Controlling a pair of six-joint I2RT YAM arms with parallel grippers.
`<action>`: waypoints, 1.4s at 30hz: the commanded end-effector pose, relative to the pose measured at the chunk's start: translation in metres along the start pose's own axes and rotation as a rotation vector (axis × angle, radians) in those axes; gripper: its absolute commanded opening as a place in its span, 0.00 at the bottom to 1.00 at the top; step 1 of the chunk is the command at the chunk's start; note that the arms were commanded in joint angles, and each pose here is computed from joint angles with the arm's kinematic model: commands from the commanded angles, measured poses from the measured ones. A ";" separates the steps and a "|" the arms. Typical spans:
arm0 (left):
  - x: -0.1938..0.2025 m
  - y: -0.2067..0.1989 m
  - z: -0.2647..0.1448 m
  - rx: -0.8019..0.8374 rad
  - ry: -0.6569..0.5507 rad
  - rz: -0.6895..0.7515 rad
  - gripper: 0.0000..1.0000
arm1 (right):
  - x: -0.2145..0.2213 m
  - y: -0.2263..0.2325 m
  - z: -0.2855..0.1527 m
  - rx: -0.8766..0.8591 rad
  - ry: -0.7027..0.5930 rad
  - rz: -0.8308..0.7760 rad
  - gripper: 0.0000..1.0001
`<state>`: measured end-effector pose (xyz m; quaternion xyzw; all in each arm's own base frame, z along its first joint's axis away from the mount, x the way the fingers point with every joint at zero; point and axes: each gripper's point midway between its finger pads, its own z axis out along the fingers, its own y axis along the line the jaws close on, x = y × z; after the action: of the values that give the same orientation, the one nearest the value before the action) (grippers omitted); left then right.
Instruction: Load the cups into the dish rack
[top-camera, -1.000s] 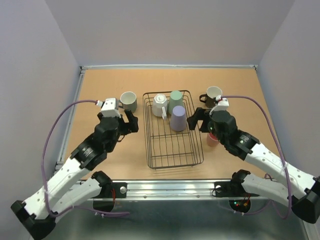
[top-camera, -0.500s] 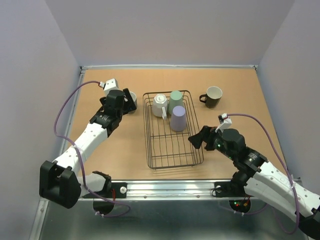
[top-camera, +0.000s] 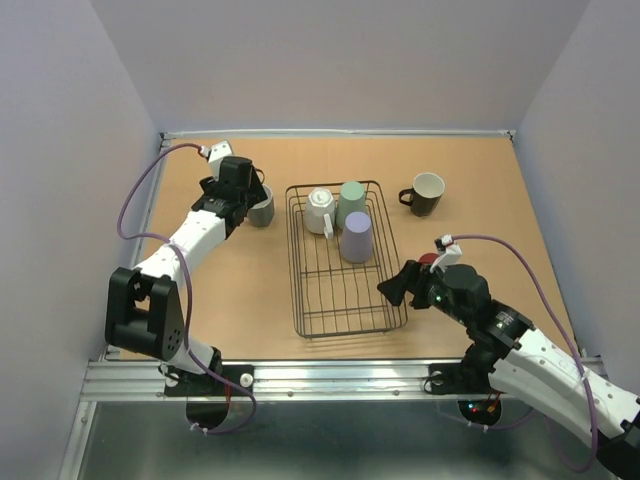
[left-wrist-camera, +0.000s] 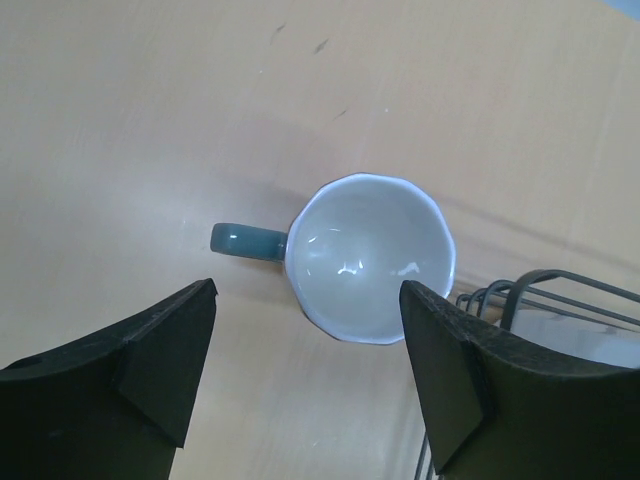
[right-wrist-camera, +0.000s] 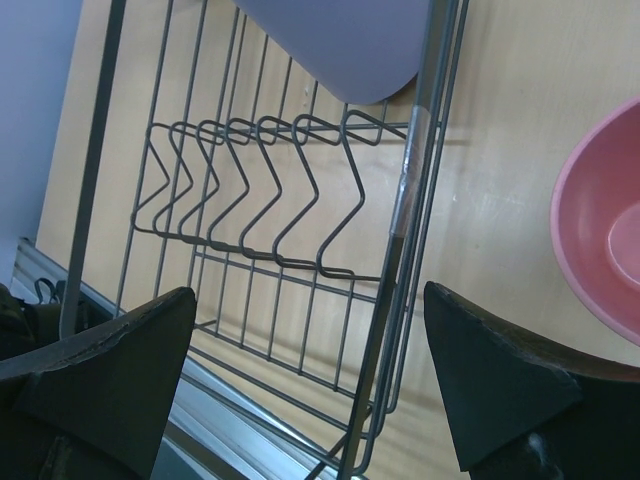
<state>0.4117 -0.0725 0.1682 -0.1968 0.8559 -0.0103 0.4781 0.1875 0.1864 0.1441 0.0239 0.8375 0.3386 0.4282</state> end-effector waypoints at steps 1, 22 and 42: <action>-0.006 -0.003 0.006 -0.005 -0.010 -0.015 0.83 | 0.005 -0.005 0.000 0.001 0.002 -0.009 1.00; 0.040 0.006 0.043 -0.040 0.083 -0.006 0.59 | 0.009 -0.009 0.002 0.019 0.018 -0.012 1.00; 0.048 0.005 0.051 0.007 0.119 0.003 0.00 | 0.010 -0.013 0.005 0.043 0.024 -0.022 1.00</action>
<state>0.4323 -0.0739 0.1049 -0.2010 0.8786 -0.0155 0.4329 0.1846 0.1834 0.1249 0.0215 0.8546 0.3188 0.4094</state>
